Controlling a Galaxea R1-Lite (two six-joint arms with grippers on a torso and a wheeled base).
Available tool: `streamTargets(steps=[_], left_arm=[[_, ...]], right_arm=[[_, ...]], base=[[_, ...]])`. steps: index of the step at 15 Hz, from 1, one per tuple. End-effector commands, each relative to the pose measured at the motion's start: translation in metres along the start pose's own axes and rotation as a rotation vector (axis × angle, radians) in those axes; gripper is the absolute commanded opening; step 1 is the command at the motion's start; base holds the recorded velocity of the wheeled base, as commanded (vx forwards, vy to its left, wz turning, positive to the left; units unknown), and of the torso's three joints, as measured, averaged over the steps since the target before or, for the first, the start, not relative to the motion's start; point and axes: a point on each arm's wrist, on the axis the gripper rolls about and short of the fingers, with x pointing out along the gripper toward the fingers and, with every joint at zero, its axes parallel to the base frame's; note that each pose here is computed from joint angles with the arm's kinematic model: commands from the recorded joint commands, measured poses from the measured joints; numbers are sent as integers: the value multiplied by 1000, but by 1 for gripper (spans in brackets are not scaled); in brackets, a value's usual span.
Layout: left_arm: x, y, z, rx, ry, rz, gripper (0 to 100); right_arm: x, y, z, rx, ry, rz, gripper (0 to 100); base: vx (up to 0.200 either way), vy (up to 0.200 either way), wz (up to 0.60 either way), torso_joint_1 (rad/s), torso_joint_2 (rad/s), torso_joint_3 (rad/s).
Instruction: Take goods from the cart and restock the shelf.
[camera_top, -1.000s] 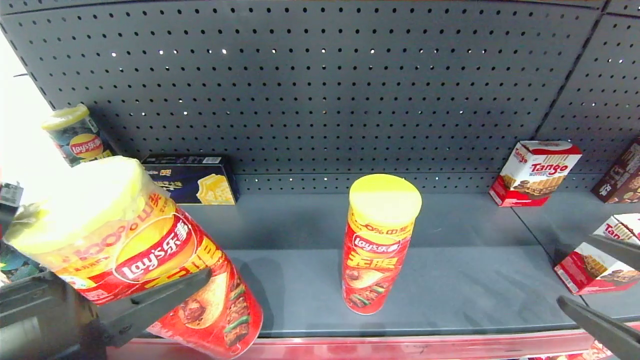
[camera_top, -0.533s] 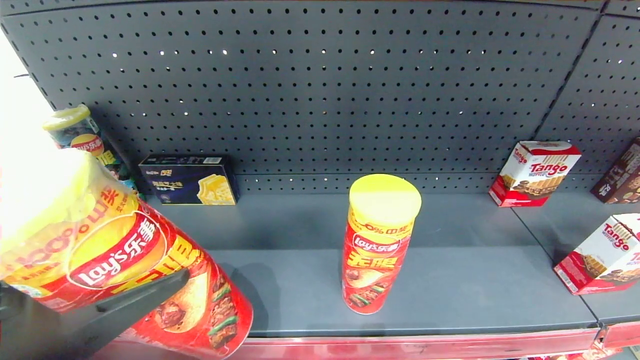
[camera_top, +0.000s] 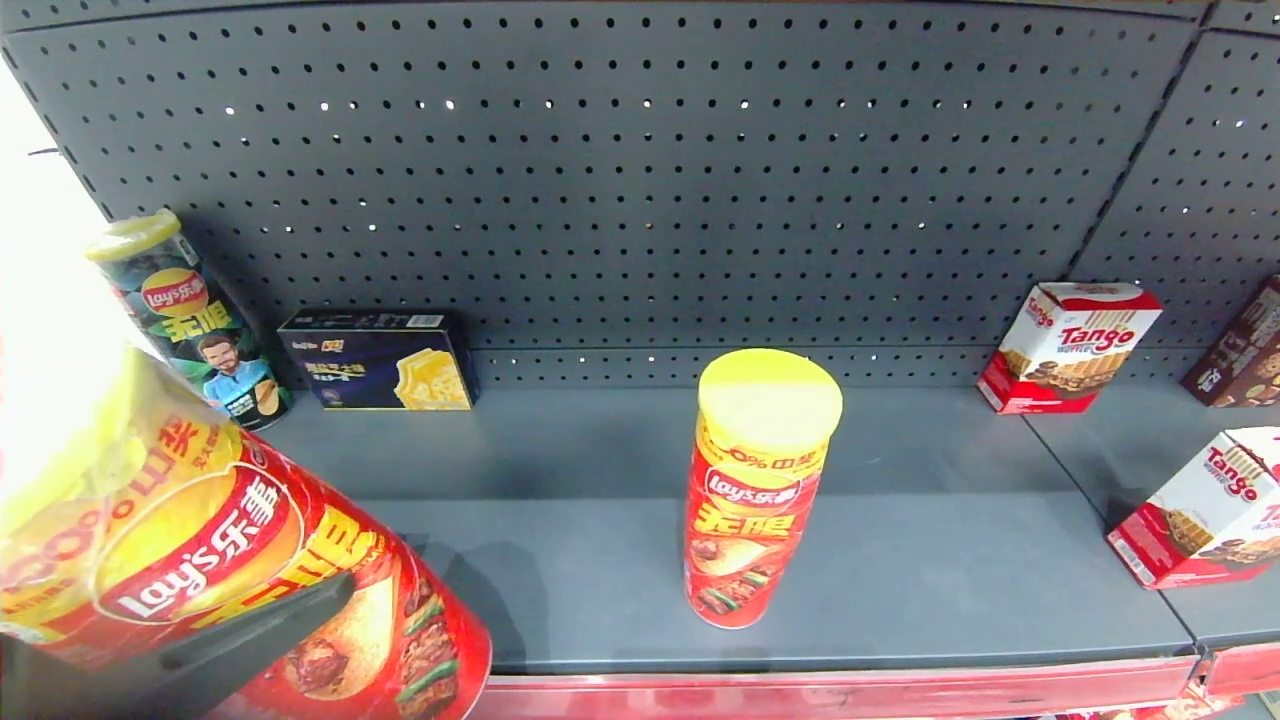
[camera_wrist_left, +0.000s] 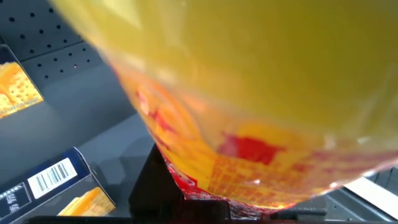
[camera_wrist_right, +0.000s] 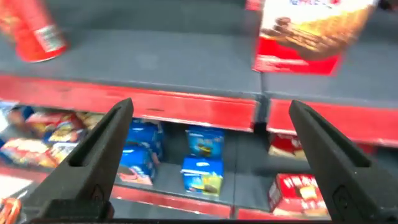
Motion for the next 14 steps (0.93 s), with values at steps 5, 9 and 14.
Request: streamTargets(steps=[5,9,14], left_arm=[[-1,-1,2,12,-12,-9,0],[-2,-1,2,12,-15,-6,0],[-1,-1,4,14,-21,-12,0]], right_arm=[[0,1,-6,6,46,134,100],[0,2,-6,6,43,126,100],[0,3,-6,6,45,87,100]], base=[[0,0,0,0,0,0],[0,0,0,0,0,0],[0,0,0,0,0,0]])
